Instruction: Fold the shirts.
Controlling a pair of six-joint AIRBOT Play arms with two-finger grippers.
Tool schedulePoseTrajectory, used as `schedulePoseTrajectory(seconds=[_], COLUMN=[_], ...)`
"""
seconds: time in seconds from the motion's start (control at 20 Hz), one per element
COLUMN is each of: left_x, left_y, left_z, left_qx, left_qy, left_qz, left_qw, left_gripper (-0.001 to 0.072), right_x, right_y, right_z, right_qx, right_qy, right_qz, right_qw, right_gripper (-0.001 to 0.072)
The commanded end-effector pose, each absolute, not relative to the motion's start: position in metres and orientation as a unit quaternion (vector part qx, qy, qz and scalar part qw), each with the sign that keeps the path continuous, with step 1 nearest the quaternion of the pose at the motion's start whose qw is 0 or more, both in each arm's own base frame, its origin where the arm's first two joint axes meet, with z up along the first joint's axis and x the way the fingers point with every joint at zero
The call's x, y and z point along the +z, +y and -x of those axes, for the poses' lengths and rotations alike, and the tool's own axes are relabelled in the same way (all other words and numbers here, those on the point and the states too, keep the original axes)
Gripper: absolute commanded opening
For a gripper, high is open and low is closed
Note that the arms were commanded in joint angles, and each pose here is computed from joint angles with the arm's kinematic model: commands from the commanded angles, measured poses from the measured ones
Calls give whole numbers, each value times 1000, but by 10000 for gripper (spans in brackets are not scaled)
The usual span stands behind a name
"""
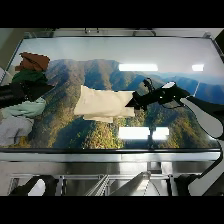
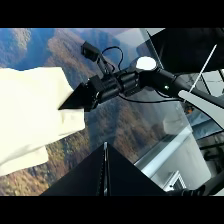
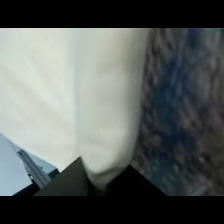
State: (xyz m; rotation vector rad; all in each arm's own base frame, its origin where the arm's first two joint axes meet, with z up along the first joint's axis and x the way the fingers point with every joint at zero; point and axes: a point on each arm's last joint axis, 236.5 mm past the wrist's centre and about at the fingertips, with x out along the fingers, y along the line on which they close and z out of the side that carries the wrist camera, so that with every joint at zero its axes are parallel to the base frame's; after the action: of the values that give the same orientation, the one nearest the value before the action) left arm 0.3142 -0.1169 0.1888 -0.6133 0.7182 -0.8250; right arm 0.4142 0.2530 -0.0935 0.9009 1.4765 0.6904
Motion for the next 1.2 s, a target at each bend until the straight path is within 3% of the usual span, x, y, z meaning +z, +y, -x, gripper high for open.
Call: schedulePoseTrajectory(seconds=[0.0, 0.15, 0.3, 0.4, 0.6, 0.75, 1.0, 1.15], left_x=[189, 189, 188, 188, 188, 188, 188, 188], left_y=[-118, -119, -119, -119, -118, -117, -117, -124], left_z=[-311, -310, -310, -310, -311, -313, -314, -312], left_qx=[-391, -391, -392, -392, -390, -386, -386, -393], left_qy=[340, 341, 341, 341, 340, 338, 337, 340], left_qz=[287, 287, 286, 286, 286, 287, 287, 283], left_qw=[806, 805, 805, 805, 807, 809, 809, 806], left_gripper=[18, 18, 18, 18, 19, 19, 19, 18], right_x=[-50, -4, 19, 27, 12, -12, -47, -54], right_y=[274, 220, 71, -36, -193, -267, -326, -333], right_z=[-432, -475, -513, -502, -405, -309, -168, -120], right_qx=[346, 319, 173, 76, -102, -222, -356, -377], right_qy=[581, 512, 450, 422, 431, 441, 444, 441], right_qz=[-431, -444, -469, -473, -452, -461, -496, -514], right_qw=[597, 663, 740, 770, 774, 737, 656, 631], right_gripper=[19, 17, 17, 16, 16, 17, 16, 19])
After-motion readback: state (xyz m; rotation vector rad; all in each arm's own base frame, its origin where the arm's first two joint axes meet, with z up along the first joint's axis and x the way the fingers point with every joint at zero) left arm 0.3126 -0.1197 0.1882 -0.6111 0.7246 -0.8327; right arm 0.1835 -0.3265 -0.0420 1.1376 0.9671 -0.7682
